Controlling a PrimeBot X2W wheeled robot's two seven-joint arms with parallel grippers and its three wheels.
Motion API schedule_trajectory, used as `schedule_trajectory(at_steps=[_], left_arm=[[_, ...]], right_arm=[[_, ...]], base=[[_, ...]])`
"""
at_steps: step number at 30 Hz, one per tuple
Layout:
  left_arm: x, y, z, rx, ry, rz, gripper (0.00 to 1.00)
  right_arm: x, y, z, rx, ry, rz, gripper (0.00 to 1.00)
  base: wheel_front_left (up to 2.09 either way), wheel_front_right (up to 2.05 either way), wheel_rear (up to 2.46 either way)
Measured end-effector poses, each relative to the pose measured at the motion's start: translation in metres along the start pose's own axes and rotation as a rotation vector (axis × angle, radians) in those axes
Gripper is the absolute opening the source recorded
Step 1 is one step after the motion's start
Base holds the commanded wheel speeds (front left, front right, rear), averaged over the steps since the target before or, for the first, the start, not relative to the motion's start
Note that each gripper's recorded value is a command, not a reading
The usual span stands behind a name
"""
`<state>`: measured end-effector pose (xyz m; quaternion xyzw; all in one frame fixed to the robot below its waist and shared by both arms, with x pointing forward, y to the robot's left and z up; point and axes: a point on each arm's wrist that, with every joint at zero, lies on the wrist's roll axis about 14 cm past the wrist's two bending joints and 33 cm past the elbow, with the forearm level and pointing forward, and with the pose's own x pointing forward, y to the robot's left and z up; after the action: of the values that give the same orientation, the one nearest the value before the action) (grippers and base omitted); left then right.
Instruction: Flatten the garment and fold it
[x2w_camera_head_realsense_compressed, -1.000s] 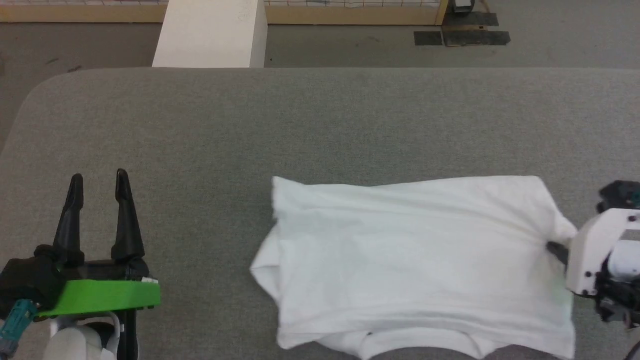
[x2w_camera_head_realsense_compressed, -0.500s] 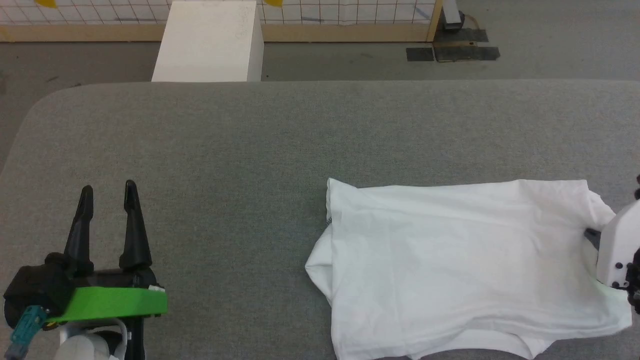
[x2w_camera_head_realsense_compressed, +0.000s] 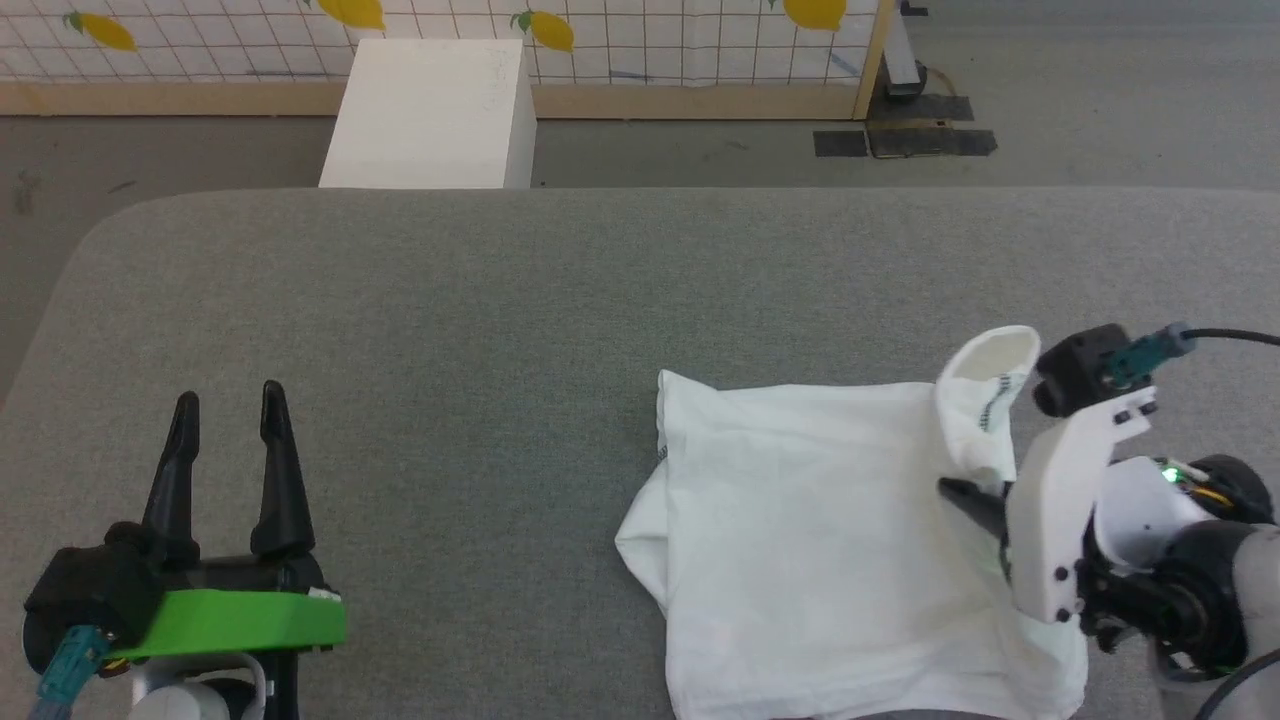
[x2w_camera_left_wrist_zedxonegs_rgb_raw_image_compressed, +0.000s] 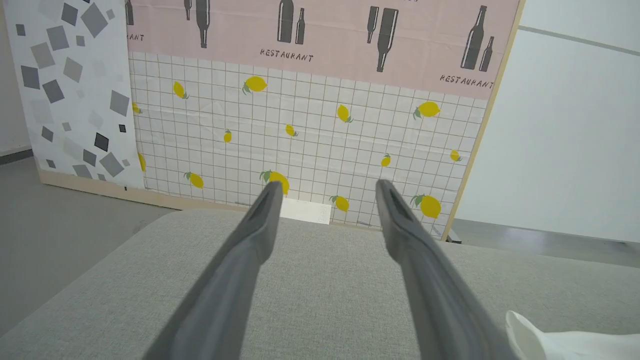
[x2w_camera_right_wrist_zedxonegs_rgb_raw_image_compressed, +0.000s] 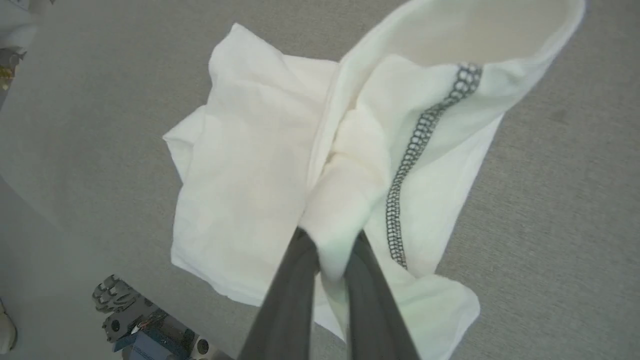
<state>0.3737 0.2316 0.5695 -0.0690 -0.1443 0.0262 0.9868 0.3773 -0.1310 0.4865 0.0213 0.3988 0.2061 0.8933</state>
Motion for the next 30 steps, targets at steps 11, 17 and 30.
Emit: schedule_trajectory(at_steps=[11, 17, 30], left_arm=[[-0.008, 0.012, -0.001, 0.006, 0.013, 0.038, 1.0], [-0.012, 0.02, -0.004, 0.017, 0.026, 0.062, 1.0], [-0.01, 0.019, -0.006, 0.006, 0.027, 0.062, 1.0]], right_arm=[[0.054, 0.08, 0.001, 0.0, 0.032, 0.225, 0.0], [0.081, 0.099, -0.004, 0.005, 0.064, 0.275, 0.0], [0.102, 0.123, -0.012, -0.021, 0.057, 0.32, 1.0]], base=[[0.0, 0.0, 0.0], [0.0, 0.0, 0.0], [0.0, 0.0, 0.0]])
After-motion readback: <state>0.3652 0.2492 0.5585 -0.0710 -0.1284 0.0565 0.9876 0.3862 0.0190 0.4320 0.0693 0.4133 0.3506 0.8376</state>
